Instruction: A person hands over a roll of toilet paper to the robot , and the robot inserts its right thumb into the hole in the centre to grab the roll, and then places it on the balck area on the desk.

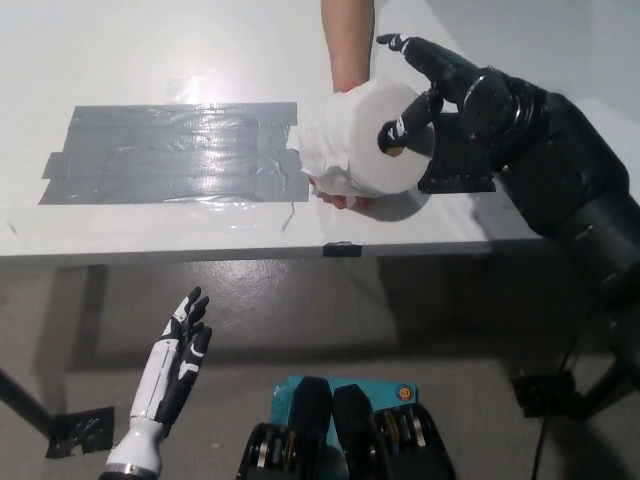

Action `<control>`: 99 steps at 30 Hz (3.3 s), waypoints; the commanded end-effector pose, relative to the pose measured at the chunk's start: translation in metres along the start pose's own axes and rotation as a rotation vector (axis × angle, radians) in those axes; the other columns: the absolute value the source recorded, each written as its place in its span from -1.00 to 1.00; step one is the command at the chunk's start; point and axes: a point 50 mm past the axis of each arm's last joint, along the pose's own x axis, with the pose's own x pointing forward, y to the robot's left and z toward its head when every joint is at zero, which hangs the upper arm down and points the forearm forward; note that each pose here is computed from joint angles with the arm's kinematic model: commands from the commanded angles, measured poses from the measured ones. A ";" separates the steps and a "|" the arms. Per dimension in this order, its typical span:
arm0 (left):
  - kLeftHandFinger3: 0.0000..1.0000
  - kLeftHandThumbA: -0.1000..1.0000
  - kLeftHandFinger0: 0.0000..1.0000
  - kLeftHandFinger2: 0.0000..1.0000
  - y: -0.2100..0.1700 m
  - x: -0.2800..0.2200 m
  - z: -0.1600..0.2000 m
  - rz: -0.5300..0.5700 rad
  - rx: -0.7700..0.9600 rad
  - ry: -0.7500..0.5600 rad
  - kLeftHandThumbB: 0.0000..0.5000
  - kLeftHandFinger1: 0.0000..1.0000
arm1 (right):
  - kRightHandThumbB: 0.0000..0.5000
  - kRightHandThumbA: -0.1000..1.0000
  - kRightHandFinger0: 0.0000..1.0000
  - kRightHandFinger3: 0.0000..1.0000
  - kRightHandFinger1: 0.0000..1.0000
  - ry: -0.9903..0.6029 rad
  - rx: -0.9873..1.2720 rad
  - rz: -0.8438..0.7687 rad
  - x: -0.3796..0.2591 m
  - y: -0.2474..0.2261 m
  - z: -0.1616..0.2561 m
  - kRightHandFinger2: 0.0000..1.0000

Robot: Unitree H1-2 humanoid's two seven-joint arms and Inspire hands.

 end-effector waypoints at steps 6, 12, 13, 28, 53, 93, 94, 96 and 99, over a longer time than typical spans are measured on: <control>1.00 0.86 1.00 1.00 0.006 0.012 0.015 -0.004 0.025 -0.100 -0.62 1.00 | 0.46 1.00 1.00 1.00 1.00 -0.121 0.005 -0.165 0.004 -0.005 0.024 1.00; 1.00 0.90 1.00 1.00 0.008 0.015 0.016 -0.007 0.036 -0.102 -0.55 1.00 | 0.47 1.00 1.00 1.00 1.00 -0.087 -0.019 -0.150 0.007 0.009 0.013 1.00; 1.00 0.91 1.00 1.00 0.008 0.016 0.017 -0.007 0.037 -0.104 -0.51 1.00 | 0.46 1.00 1.00 1.00 1.00 -0.076 -0.017 -0.146 0.008 0.012 0.008 1.00; 1.00 0.89 1.00 1.00 0.009 0.019 0.020 -0.011 0.064 -0.112 -0.67 1.00 | -0.13 -1.00 -0.91 -0.14 -0.52 0.015 -0.010 -0.140 0.008 0.056 -0.034 -0.16; 1.00 0.97 1.00 1.00 0.013 0.031 0.022 -0.008 0.071 -0.121 -0.69 1.00 | -0.27 -1.00 -1.00 1.00 0.01 0.013 1.346 -0.120 0.003 0.022 -0.065 0.86; 1.00 1.00 1.00 1.00 0.017 0.045 0.029 -0.018 0.088 -0.146 -0.70 1.00 | -0.42 -1.00 -0.81 1.00 0.17 0.087 0.838 -0.058 -0.047 -0.111 -0.130 1.00; 1.00 1.00 1.00 1.00 0.016 0.046 0.029 -0.015 0.090 -0.149 -0.70 1.00 | -0.41 -1.00 -0.80 1.00 0.13 0.097 0.800 -0.046 -0.047 -0.113 -0.131 1.00; 1.00 1.00 1.00 1.00 0.017 0.046 0.030 -0.014 0.094 -0.147 -0.69 1.00 | -0.33 -1.00 -0.94 0.68 -0.13 0.137 0.667 -0.045 -0.048 -0.117 -0.128 0.79; 1.00 1.00 1.00 1.00 0.016 0.047 0.030 -0.011 0.078 -0.144 -0.63 1.00 | -0.31 -1.00 -0.90 0.71 -0.03 0.149 0.534 -0.035 -0.050 -0.120 -0.130 0.84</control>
